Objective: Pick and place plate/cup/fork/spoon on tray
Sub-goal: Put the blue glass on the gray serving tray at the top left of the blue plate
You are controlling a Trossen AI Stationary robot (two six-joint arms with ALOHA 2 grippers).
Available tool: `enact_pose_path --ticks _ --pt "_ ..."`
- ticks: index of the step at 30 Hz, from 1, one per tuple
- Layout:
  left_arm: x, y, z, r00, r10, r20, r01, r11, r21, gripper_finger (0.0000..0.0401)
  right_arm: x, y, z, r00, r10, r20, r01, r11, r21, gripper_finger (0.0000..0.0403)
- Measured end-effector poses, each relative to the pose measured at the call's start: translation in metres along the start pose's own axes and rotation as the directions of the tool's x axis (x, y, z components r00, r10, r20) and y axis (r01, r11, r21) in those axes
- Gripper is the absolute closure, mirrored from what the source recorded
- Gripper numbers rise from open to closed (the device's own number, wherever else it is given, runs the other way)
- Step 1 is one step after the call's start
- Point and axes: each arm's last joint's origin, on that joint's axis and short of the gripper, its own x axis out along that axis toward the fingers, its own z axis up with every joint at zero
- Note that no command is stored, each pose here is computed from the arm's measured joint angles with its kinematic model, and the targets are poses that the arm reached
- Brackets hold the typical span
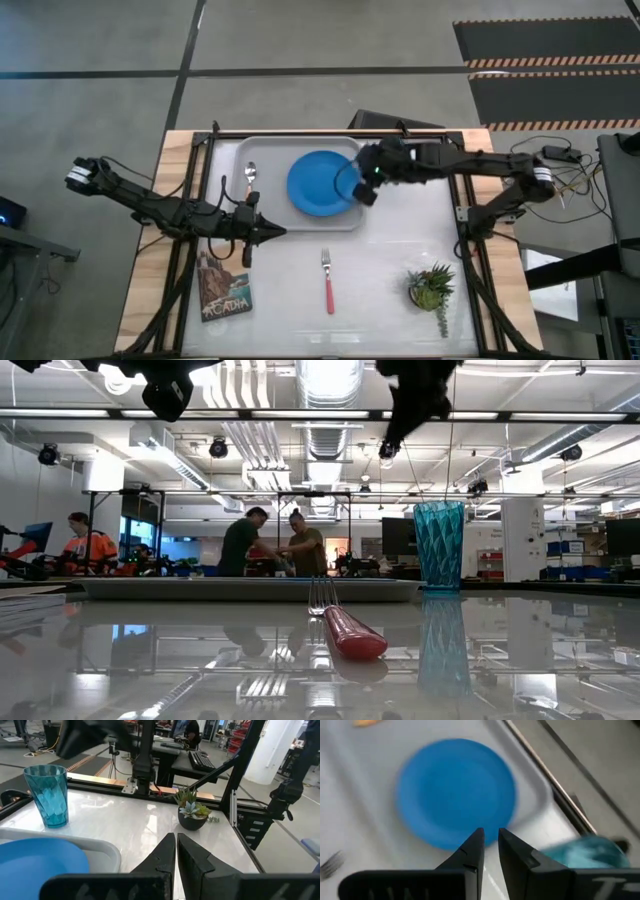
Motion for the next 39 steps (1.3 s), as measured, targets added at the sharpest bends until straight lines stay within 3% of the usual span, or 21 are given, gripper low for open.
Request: enact_pose_path --ticks 6,10,14,20,25,31,39 --pt "0.000 0.000 0.000 1.000 0.000 0.000 0.000 1.000 0.000 0.0401 0.019 -0.056 -0.006 0.990 -0.121 -0.070 0.135 0.962 0.238 0.0359" --pt "0.000 0.000 0.000 1.000 0.000 0.000 0.000 1.000 0.000 0.0401 0.030 -0.082 -0.008 0.983 -0.147 -0.114 0.176 0.934 0.312 0.0346" --pt "0.000 0.000 0.000 1.000 0.000 0.000 0.000 1.000 0.001 0.0401 0.043 -0.097 -0.008 0.980 -0.127 -0.155 0.175 0.920 0.351 0.0304" --pt "0.000 0.000 0.000 1.000 0.000 -0.001 0.000 1.000 0.002 0.0401 0.058 -0.100 -0.009 0.971 -0.128 -0.201 0.192 0.920 0.341 0.0238" --pt "0.000 0.000 0.000 1.000 0.000 -0.001 0.000 1.000 0.003 0.0401 0.063 -0.098 -0.010 0.971 -0.103 -0.217 0.174 0.924 0.341 0.0211" --pt "0.000 0.000 0.000 1.000 0.000 -0.001 0.000 1.000 0.003 0.0401 0.071 -0.098 -0.012 0.964 -0.106 -0.242 0.186 0.924 0.334 0.0209" --pt "0.000 0.000 0.000 1.000 0.000 -0.001 0.000 1.000 0.003 0.0401 0.087 -0.095 -0.021 0.947 -0.105 -0.302 0.203 0.927 0.314 0.0238"
